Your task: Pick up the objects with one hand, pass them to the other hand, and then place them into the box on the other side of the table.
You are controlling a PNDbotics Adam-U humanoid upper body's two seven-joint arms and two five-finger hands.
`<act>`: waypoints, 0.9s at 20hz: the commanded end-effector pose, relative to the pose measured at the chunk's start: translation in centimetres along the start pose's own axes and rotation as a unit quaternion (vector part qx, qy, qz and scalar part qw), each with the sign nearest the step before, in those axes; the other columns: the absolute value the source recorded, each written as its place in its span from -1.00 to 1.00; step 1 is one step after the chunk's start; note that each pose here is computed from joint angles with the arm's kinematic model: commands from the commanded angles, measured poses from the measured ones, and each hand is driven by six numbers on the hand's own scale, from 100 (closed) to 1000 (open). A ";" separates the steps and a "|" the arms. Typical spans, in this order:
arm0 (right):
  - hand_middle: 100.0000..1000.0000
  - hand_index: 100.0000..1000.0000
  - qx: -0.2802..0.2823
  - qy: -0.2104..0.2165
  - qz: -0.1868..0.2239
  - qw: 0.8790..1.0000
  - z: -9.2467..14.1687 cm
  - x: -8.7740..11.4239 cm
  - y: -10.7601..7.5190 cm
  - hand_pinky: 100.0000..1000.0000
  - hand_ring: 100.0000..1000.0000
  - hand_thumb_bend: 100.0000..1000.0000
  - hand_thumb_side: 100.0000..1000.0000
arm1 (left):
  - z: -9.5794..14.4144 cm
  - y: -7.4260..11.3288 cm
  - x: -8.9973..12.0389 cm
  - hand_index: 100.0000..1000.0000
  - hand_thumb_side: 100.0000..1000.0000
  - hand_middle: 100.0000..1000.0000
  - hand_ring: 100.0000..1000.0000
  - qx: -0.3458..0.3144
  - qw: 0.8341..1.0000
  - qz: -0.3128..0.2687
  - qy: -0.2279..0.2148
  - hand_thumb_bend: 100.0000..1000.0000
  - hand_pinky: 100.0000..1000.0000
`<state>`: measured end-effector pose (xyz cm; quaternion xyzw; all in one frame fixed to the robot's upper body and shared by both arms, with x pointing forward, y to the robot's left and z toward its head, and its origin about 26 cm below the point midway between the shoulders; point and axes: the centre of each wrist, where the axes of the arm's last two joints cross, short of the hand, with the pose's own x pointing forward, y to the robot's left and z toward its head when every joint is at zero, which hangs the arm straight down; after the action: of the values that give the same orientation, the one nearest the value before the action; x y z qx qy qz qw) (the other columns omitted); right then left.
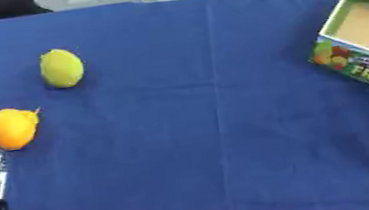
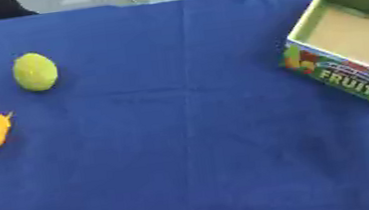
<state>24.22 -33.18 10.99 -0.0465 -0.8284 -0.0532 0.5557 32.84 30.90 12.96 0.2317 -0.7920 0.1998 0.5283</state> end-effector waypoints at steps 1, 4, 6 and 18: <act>0.92 0.94 0.008 -0.014 0.011 1.000 -0.4 0.9 -0.2 0.34 0.97 -1.00 0.32 | -0.8 0.0 1.2 0.34 0.31 0.24 0.38 0.001 1.000 0.003 -0.024 -0.64 0.53; 0.92 0.94 0.007 -0.014 0.012 1.000 -0.4 0.9 -0.3 0.34 0.96 -1.00 0.32 | -1.5 0.2 2.0 0.34 0.28 0.25 0.39 -0.003 0.999 -0.008 -0.042 -0.66 0.54; 0.92 0.94 0.006 -0.014 0.012 1.000 -0.3 0.9 -0.4 0.34 0.97 -1.00 0.32 | -2.5 0.7 2.9 0.36 0.27 0.27 0.41 -0.022 0.997 -0.037 -0.060 -0.67 0.55; 0.92 0.94 0.005 -0.007 0.025 1.000 0.0 0.7 -0.4 0.34 0.97 -1.00 0.33 | -9.3 5.3 9.6 0.53 -0.05 0.44 0.51 -0.233 0.885 -0.398 -0.058 -0.28 0.65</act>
<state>23.97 -33.32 10.73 -0.0554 -0.8254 -0.0498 0.5596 33.82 37.86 22.73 0.3764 -0.7128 -0.1879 0.5612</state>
